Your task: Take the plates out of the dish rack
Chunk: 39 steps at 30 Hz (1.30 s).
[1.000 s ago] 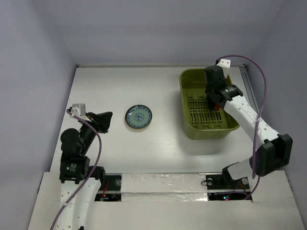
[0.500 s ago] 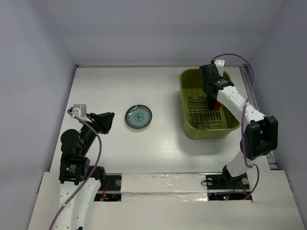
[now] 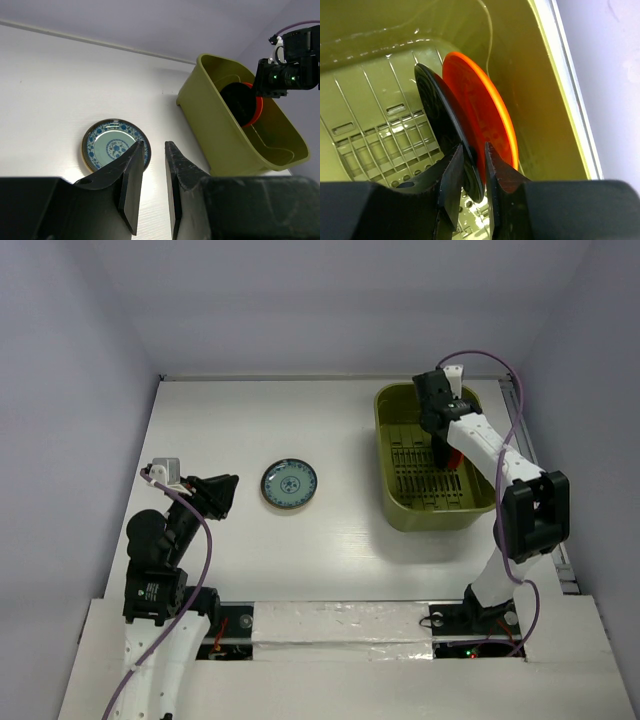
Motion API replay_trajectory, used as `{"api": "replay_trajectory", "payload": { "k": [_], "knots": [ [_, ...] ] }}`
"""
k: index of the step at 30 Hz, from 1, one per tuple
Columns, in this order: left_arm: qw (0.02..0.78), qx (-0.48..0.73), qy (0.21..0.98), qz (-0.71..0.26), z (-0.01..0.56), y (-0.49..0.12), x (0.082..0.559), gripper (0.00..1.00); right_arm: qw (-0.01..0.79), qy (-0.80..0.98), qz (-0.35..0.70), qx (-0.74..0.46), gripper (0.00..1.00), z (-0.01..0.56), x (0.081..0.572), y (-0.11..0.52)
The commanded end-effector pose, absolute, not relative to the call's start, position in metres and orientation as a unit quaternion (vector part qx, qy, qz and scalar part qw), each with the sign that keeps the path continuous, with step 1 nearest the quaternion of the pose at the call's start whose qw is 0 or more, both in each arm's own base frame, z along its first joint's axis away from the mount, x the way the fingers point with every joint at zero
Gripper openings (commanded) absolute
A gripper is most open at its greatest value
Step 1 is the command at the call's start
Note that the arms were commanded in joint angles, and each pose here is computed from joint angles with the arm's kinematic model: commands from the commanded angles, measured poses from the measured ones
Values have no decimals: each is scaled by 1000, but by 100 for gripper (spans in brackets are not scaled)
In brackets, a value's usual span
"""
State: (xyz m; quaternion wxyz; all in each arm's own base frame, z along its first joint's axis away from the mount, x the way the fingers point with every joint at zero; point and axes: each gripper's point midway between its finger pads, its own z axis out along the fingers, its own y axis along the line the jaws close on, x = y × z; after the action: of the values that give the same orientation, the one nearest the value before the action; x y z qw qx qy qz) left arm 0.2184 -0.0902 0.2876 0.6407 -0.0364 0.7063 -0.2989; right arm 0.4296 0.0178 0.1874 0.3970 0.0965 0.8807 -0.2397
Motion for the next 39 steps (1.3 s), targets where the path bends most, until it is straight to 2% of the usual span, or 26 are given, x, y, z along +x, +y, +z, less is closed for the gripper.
{"api": "replay_trajectory", "payload": {
  "k": [1,3,11,18,21,25,28,32,34,39],
  "knots": [
    [658,-29,690,-301,299,-90,218,21,402,876,-251,93,27,200,436,14],
    [659,-29,689,-300,300,-90,217,21,403,875,-252,92,24,202,436,13],
    [659,-29,688,-301,300,-90,217,21,437,857,-253,99,3,244,428,7],
    [657,-31,690,-301,299,-90,218,21,501,829,-225,105,0,318,406,22],
    [659,-31,689,-300,300,-90,218,21,549,813,-165,101,0,364,384,39],
    [658,-32,690,-299,299,-90,218,21,595,798,-54,78,0,391,371,80],
    [656,-33,692,-299,297,-90,219,21,608,789,82,27,0,389,362,151],
    [656,-35,693,-297,297,-89,220,21,567,787,243,-24,0,360,354,250],
    [655,-37,695,-295,296,-88,221,21,534,800,271,-47,0,329,355,294],
    [654,-38,695,-295,296,-88,222,21,492,821,286,-47,0,285,363,344]
  ]
}}
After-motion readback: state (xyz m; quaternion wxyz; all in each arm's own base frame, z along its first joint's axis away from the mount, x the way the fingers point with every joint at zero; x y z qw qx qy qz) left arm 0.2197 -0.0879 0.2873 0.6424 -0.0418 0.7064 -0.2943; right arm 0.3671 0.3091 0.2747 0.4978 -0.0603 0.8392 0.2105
